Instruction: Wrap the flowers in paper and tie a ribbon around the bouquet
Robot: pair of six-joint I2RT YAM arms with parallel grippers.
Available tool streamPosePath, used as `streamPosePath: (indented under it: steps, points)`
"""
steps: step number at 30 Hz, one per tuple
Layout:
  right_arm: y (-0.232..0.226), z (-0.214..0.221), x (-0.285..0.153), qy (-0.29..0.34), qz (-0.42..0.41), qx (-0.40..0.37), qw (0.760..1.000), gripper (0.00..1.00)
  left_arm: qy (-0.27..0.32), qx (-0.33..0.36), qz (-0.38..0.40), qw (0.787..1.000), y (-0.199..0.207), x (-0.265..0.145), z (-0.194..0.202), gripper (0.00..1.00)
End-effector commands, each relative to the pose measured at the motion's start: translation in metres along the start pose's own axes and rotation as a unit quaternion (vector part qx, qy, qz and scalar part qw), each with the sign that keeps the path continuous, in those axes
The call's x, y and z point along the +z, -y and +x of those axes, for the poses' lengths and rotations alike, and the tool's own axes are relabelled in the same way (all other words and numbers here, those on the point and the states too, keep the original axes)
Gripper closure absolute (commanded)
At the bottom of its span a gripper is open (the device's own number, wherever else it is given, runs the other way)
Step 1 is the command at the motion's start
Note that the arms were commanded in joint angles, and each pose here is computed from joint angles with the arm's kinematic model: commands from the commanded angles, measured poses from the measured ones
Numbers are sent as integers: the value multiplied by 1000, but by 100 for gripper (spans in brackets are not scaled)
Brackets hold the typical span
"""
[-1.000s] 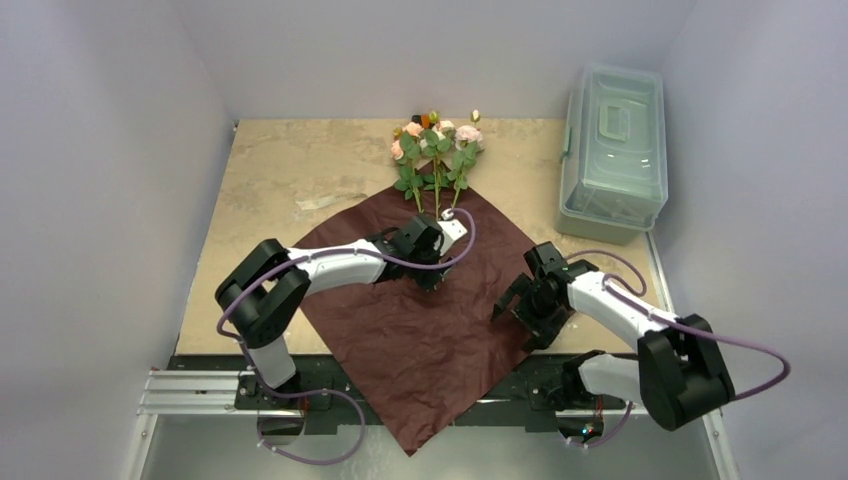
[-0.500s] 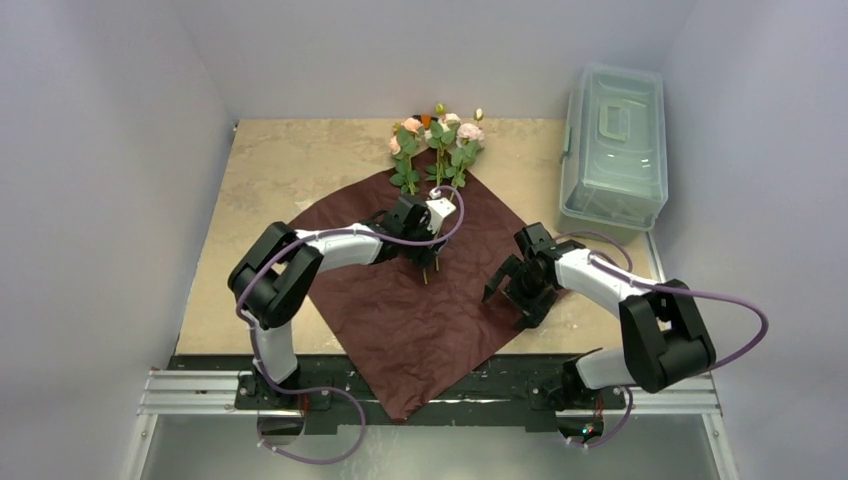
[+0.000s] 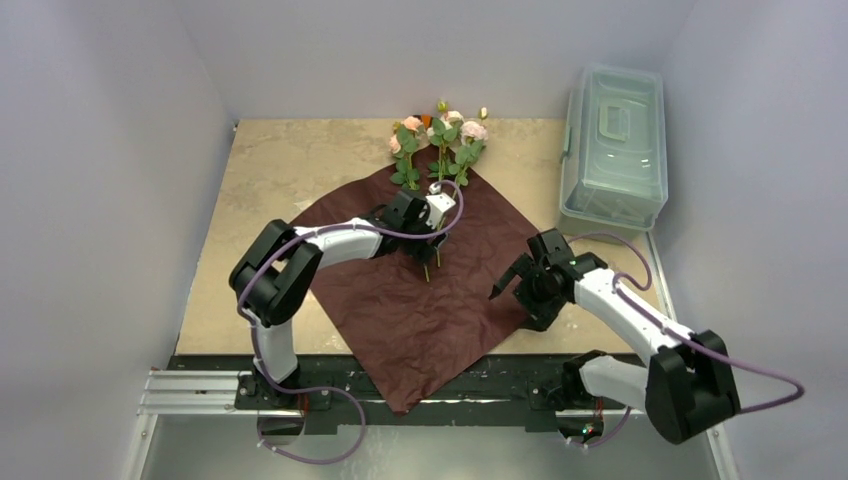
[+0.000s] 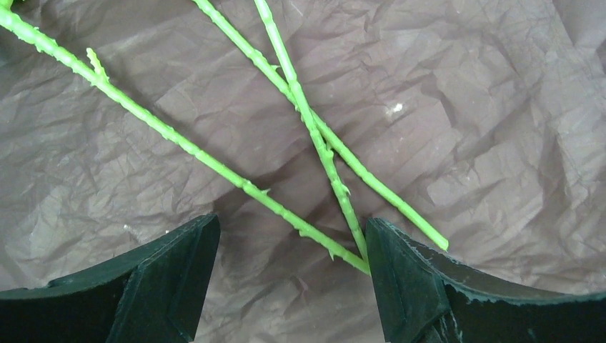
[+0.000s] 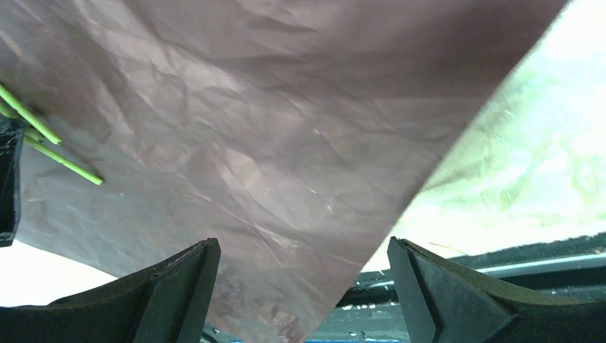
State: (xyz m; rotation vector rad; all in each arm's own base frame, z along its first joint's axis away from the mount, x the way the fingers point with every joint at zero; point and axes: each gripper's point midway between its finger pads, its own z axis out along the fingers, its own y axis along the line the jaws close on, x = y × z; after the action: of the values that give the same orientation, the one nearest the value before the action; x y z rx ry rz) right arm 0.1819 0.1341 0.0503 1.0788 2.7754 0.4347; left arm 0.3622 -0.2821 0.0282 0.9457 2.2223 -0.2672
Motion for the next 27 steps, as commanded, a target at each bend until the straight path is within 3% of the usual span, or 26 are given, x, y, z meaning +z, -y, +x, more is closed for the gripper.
streamPosePath:
  steps: [1, 9, 18, 20, 25, 27]
  points:
    - [27, 13, 1, -3, 19, 50, 999, 1, 51, -16, 3, 999, -3, -32, -46, 21]
    - [30, 30, 14, -37, -21, 65, 997, 7, 78, -29, 1, 997, -5, -56, -69, 21]
    - [20, 30, 33, -37, -72, 81, 993, 29, 77, -40, -14, 996, -8, -80, -59, 22]
    - [20, 28, 36, -33, -73, 78, 994, 40, 74, -55, -14, 996, -6, -85, -54, 22]
    - [11, 24, 30, -24, -85, 69, 994, 78, 48, -127, -39, 990, -9, -111, -43, 23]
    - [9, 22, 24, -22, -82, 63, 994, 85, 35, -170, -51, 983, -9, -126, -36, 22]
